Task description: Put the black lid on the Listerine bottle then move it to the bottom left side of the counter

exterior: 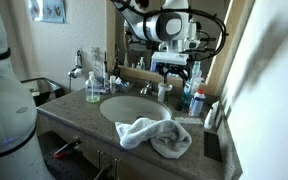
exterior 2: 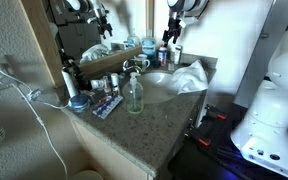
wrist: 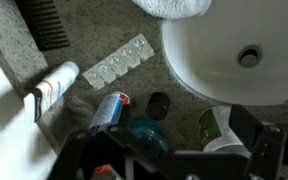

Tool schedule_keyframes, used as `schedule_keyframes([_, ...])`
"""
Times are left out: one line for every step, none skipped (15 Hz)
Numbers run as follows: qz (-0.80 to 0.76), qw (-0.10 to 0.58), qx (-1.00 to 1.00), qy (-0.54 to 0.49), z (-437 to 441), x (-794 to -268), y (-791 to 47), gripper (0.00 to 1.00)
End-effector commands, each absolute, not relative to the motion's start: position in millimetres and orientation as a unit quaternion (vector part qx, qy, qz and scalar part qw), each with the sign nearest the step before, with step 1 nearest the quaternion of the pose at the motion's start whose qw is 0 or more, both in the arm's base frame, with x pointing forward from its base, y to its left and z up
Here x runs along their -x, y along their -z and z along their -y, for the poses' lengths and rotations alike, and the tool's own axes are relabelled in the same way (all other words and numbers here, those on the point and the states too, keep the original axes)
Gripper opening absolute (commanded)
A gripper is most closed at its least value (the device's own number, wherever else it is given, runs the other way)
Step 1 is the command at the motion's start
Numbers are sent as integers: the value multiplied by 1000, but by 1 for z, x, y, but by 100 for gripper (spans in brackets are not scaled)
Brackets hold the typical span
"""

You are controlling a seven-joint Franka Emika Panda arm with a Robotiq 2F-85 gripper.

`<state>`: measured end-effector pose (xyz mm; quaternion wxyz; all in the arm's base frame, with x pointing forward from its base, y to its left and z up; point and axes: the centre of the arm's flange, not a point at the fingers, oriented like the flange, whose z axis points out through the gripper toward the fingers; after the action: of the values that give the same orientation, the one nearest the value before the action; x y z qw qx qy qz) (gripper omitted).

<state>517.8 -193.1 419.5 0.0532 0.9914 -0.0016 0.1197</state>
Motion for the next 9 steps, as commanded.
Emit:
schedule_keyframes([-5, 66, -990, -121, 207, -576, -386, 100])
schedule_keyframes([-4, 68, -990, -122, 209, -583, -376, 100])
schedule_keyframes([-5, 69, -990, -122, 211, -589, -366, 100])
schedule_keyframes([-3, 67, -990, -125, 215, -595, -356, 100])
schedule_keyframes([0, 67, -990, -123, 218, -600, -346, 100])
schedule_keyframes([1, 65, -990, -125, 220, -604, -337, 100])
schedule_keyframes([5, 64, -990, -124, 223, -608, -329, 100])
schedule_keyframes([7, 61, -991, -123, 225, -611, -323, 100])
schedule_keyframes([8, 56, -991, -123, 227, -614, -317, 100])
